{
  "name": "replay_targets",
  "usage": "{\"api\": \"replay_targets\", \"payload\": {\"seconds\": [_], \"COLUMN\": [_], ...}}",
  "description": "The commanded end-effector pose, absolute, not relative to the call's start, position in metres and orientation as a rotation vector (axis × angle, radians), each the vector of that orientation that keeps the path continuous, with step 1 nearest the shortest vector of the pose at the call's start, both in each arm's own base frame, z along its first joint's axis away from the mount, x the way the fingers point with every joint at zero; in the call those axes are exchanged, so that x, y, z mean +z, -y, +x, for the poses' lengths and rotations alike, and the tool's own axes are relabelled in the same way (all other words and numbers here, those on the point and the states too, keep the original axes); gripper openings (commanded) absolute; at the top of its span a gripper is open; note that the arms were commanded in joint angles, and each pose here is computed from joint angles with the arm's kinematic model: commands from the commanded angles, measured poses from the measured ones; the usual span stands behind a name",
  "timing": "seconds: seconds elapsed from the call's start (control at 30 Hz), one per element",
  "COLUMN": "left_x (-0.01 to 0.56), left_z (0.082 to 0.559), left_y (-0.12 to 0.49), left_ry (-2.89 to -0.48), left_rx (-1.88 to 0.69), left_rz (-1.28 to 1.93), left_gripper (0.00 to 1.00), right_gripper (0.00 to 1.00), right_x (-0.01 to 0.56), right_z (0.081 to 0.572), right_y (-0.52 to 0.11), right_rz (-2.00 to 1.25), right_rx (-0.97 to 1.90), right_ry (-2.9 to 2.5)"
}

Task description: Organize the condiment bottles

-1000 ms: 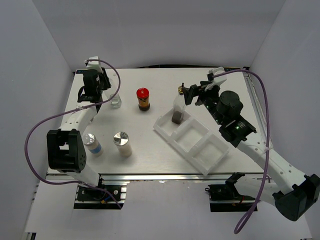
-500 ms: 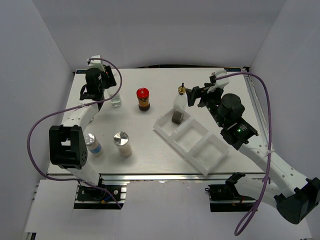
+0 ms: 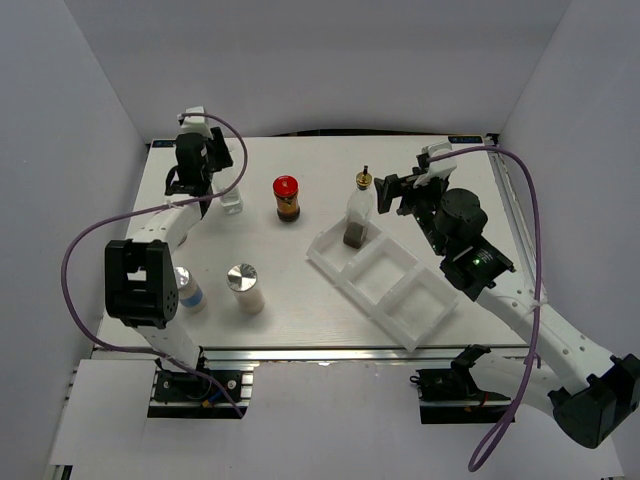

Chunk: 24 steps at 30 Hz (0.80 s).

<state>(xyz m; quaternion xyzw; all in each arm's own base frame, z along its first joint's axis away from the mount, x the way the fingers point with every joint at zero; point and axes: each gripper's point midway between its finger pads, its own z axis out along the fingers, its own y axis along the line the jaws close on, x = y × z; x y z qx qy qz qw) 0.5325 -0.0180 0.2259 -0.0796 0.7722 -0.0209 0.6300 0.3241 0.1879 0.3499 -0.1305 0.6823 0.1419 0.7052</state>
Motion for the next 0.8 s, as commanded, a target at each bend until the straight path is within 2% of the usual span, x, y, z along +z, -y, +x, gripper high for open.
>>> {"api": "replay_targets", "payload": {"seconds": [0.0, 0.1, 0.13, 0.23, 0.27, 0.37, 0.5, 0.53, 0.63, 0.77], "left_x": [0.26, 0.247, 0.244, 0.246, 0.249, 0.267, 0.302, 0.311, 0.347, 0.389], "left_z": [0.548, 0.553, 0.555, 0.553, 0.551, 0.545, 0.528, 0.521, 0.487, 0.443], "left_y": [0.02, 0.018, 0.019, 0.022, 0.023, 0.025, 0.037, 0.056, 0.088, 0.105], "left_ry": [-1.688, -1.734, -1.748, -1.749, -1.746, -1.723, -1.67, -1.656, -1.558, -1.439], "left_rx": [-0.049, -0.032, -0.033, -0.044, -0.042, -0.041, -0.071, -0.147, -0.229, -0.277], "left_rz": [-0.174, -0.183, -0.181, -0.168, -0.157, -0.141, -0.049, 0.057, 0.285, 0.43], "left_gripper": [0.64, 0.49, 0.4, 0.27, 0.16, 0.0, 0.0, 0.0, 0.0, 0.0], "right_gripper": [0.9, 0.89, 0.89, 0.89, 0.89, 0.89, 0.9, 0.89, 0.89, 0.89], "right_x": [0.366, 0.365, 0.366, 0.367, 0.364, 0.367, 0.365, 0.366, 0.366, 0.367], "right_z": [0.325, 0.324, 0.324, 0.32, 0.319, 0.314, 0.306, 0.305, 0.302, 0.298], "right_y": [-0.18, -0.177, -0.176, -0.173, -0.171, -0.168, -0.168, -0.167, -0.159, -0.15], "right_rz": [-0.26, -0.249, -0.243, -0.229, -0.222, -0.214, -0.234, -0.231, -0.206, -0.155], "right_rx": [0.283, 0.273, 0.274, 0.279, 0.281, 0.293, 0.317, 0.315, 0.297, 0.298], "right_ry": [-1.46, -1.465, -1.463, -1.457, -1.459, -1.442, -1.431, -1.43, -1.428, -1.436]}}
